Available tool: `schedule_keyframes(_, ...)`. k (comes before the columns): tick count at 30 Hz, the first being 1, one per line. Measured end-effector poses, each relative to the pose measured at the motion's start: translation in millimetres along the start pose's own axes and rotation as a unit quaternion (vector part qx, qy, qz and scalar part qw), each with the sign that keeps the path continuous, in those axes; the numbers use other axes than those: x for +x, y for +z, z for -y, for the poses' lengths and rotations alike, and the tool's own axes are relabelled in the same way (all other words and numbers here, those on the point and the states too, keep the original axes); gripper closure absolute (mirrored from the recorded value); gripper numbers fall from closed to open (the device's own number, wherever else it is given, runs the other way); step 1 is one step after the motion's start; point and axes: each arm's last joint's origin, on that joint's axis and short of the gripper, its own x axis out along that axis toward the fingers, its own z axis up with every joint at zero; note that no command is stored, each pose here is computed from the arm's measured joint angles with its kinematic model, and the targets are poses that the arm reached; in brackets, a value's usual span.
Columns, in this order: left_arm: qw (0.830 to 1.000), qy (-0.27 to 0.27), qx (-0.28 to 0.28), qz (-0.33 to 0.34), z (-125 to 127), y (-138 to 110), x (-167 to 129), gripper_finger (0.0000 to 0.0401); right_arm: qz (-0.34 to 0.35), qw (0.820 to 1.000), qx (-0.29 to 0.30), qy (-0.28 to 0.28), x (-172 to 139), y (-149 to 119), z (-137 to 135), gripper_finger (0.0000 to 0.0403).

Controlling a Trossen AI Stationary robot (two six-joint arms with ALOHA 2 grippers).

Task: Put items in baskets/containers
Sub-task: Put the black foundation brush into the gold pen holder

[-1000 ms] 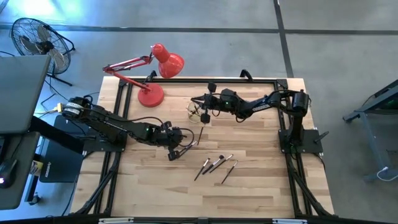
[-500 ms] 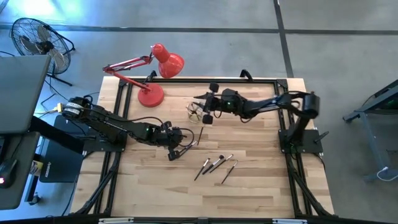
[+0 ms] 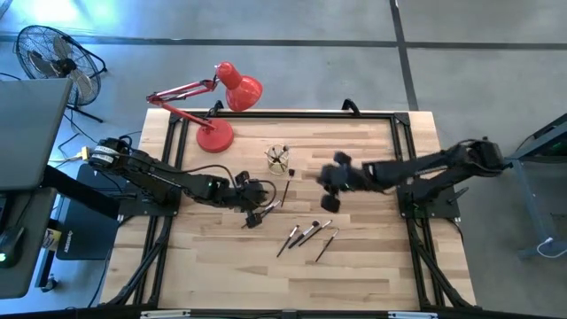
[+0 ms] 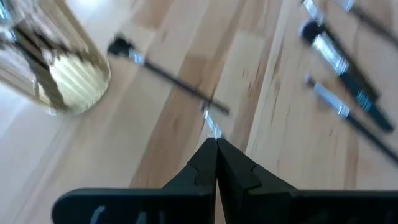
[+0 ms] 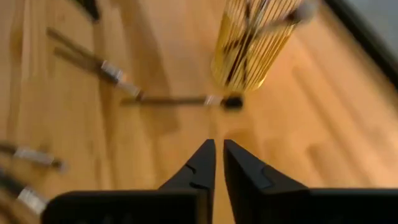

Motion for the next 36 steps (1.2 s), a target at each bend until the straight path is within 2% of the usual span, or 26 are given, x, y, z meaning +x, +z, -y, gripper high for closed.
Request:
schedule_keyframes(3,1.000,-0.010,-0.011,0.025,2.0,5.2,-0.1,0.0401,0.008,1.000,0.017,0.008,-8.4,-29.2,-11.3,0.0400)
schedule_keyframes(6,0.998,-0.019,-0.027,0.044,3.8,10.0,-0.8,0.0401,0.028,0.998,0.041,0.026,-13.6,-53.8,-16.9,0.0393)
schedule_keyframes(11,0.997,-0.025,-0.059,0.044,14.7,24.6,9.5,0.0401,0.052,0.996,0.054,0.057,-17.7,-79.1,-18.3,0.0392)
schedule_keyframes(19,0.999,-0.024,-0.024,-0.041,47.8,48.2,36.4,0.0401,0.052,0.996,0.045,0.052,-20.0,-88.9,-15.2,0.0398)
schedule_keyframes(24,0.998,-0.021,-0.022,-0.050,64.7,76.4,47.5,0.0401,0.048,0.997,0.035,0.053,-19.9,-89.5,-15.2,0.0399)
schedule_keyframes(28,0.999,-0.031,-0.028,-0.033,78.2,99.9,55.2,0.0401,0.036,0.996,0.031,0.069,-19.8,-90.9,-15.9,0.0401)
schedule_keyframes(30,0.999,-0.021,-0.018,-0.043,79.3,104.0,54.4,0.0401,0.034,0.997,0.030,0.068,-19.8,-91.3,-15.7,0.0399)
schedule_keyframes(32,0.999,-0.027,-0.023,-0.024,85.5,114.2,58.8,0.0401,0.030,0.997,0.029,0.069,-19.7,-92.1,-15.6,0.0397)
schedule_keyframes(36,0.999,-0.003,-0.013,-0.042,85.2,112.2,62.3,0.0401,0.023,0.997,0.032,0.071,-19.6,-93.2,-15.5,0.0399)
